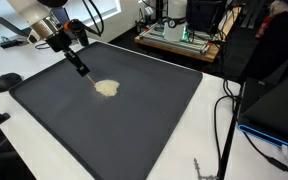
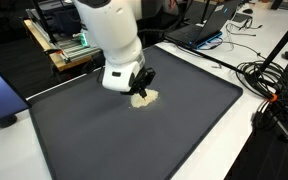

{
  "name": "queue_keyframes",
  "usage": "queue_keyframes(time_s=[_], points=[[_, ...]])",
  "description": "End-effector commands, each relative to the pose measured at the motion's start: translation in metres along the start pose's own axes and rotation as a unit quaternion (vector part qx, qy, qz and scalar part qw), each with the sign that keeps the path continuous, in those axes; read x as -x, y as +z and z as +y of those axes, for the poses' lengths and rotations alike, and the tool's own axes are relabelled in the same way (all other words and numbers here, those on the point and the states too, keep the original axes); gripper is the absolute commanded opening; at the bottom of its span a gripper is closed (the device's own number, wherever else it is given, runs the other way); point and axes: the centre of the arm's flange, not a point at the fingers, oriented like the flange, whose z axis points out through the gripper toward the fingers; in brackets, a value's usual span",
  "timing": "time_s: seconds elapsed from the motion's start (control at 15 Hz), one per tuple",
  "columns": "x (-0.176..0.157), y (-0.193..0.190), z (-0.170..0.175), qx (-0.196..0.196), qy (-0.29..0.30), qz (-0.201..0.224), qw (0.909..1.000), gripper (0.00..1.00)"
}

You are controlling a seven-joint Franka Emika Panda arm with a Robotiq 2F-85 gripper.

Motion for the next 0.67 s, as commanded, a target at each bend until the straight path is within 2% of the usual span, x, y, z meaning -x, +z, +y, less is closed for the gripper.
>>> queue_keyframes(time_s=[0.0,0.33,0.6], points=[[0.006,-0.001,0.033,-0.074,0.010,0.021,0.9970,0.03],[0.018,0.005,0.072,-0.160,0.033,0.055,0.9850,0.03],[0.032,0.019,0.090,-0.193,0.045,0.074,0.9774,0.03]])
